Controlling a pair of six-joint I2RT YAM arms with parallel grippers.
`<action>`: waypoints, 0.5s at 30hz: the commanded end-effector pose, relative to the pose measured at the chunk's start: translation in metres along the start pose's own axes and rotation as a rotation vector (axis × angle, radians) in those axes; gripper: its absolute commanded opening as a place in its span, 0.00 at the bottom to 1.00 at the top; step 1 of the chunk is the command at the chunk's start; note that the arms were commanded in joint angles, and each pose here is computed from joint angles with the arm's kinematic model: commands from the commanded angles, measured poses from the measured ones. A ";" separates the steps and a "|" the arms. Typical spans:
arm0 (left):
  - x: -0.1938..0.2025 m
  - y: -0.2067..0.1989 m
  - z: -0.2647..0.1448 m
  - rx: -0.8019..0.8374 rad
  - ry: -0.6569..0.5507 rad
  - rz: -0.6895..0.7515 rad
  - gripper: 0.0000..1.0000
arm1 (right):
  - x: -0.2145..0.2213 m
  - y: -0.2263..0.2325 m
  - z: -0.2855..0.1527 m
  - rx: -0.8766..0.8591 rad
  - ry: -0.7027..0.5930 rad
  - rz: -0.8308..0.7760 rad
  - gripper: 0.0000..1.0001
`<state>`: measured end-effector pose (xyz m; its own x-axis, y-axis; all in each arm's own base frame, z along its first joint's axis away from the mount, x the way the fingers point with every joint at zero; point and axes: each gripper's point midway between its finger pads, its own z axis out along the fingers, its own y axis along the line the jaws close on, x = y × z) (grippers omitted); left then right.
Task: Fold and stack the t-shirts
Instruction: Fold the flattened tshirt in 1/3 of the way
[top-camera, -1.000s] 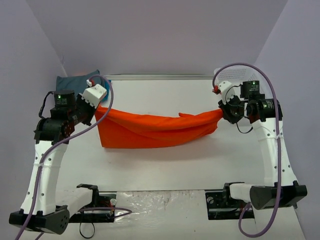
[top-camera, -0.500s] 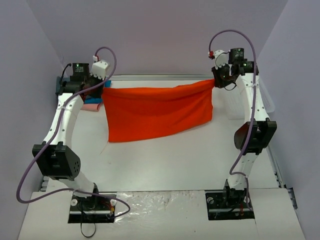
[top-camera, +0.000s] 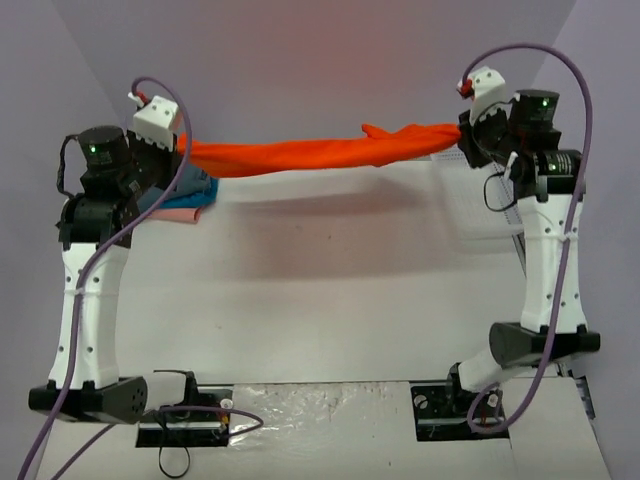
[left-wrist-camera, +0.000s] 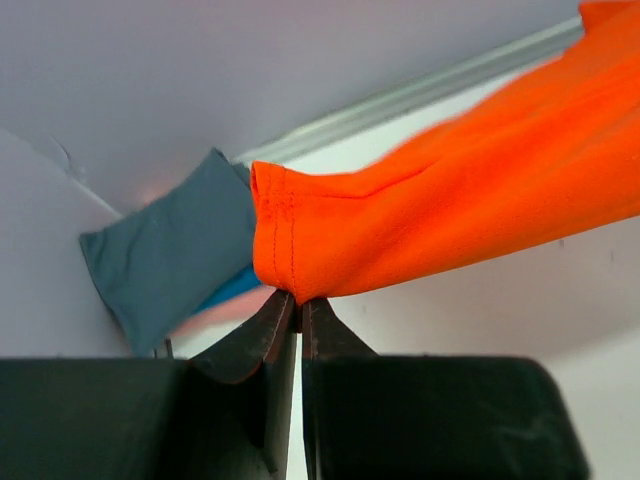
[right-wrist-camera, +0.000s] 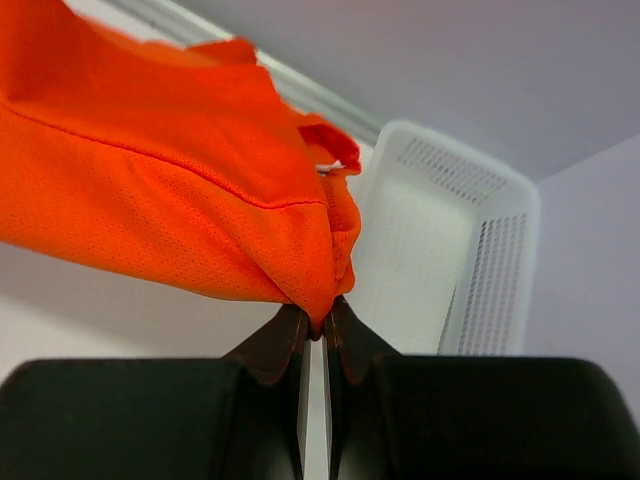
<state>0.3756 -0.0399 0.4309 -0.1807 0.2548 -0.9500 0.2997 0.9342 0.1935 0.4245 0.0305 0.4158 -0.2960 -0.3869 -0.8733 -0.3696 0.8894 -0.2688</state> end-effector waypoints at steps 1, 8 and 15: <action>0.047 -0.016 -0.014 0.042 0.089 0.007 0.02 | 0.051 0.029 -0.019 -0.070 0.097 -0.017 0.00; 0.159 -0.065 -0.047 0.206 0.265 0.063 0.02 | 0.174 0.089 -0.058 -0.183 0.313 -0.029 0.00; 0.141 -0.075 -0.080 0.224 0.235 0.026 0.02 | 0.168 0.101 -0.100 -0.152 0.244 0.001 0.00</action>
<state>0.2581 -0.0481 0.2481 -0.4989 0.3725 -0.7825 0.4970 0.8627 0.0938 0.2582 0.0281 0.2422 -0.5858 -0.4700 -0.6603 -0.5171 0.8441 -0.1420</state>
